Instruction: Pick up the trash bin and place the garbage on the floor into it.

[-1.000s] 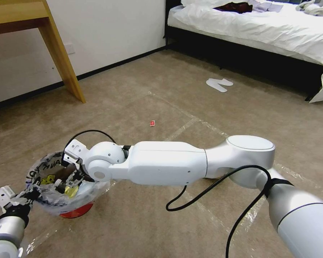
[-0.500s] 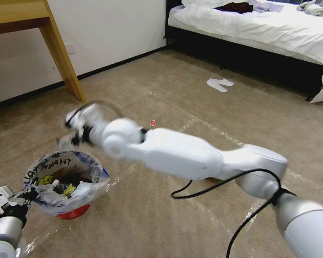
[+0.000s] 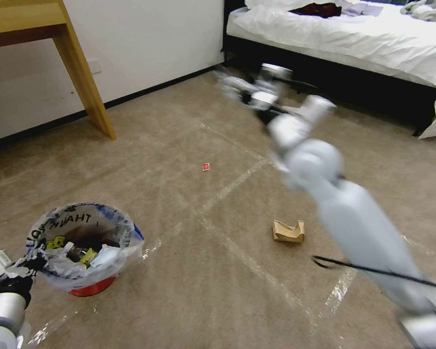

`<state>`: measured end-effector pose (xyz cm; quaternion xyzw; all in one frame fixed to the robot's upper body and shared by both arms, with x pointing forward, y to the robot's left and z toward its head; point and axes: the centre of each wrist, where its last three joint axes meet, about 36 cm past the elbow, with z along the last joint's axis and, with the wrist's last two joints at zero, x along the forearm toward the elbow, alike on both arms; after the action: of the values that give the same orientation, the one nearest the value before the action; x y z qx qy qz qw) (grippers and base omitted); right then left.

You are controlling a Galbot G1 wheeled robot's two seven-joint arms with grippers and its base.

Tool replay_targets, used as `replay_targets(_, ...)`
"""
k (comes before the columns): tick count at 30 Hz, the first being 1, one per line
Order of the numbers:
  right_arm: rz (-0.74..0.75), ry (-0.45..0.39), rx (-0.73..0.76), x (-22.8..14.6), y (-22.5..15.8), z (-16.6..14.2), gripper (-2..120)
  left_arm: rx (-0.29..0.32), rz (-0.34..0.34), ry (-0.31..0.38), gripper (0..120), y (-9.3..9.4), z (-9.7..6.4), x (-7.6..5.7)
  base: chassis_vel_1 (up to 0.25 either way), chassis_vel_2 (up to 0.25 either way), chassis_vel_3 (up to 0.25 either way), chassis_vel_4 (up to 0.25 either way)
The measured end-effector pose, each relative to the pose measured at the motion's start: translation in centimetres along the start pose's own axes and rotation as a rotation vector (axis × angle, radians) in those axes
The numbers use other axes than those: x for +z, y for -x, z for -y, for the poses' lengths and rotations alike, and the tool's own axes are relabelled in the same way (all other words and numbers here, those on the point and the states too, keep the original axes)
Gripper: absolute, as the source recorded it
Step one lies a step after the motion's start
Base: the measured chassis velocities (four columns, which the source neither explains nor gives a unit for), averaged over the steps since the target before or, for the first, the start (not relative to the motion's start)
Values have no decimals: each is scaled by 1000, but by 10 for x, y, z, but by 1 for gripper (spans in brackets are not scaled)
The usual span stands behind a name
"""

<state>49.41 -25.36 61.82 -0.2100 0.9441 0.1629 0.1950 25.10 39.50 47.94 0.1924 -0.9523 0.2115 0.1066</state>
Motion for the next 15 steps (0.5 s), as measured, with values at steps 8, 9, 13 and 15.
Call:
replay_targets(8, -26, -83, 320, -6, -122, 25, 100, 3, -9, -1, 5, 2, 2, 4, 0, 0, 0, 0)
replay_targets(9, -26, -83, 320, -6, -122, 25, 100, 3, -9, -1, 5, 2, 2, 4, 0, 0, 0, 0)
replay_targets(13, -97, -63, 457, 5, -150, 22, 100, 1, -18, 1, 5, 2, 2, 7, 0, 0, 0, 0)
replay_targets(15, -122, -47, 500, 8, -158, 19, 100, 3, -22, -1, 5, 2, 2, 9, 0, 0, 0, 0)
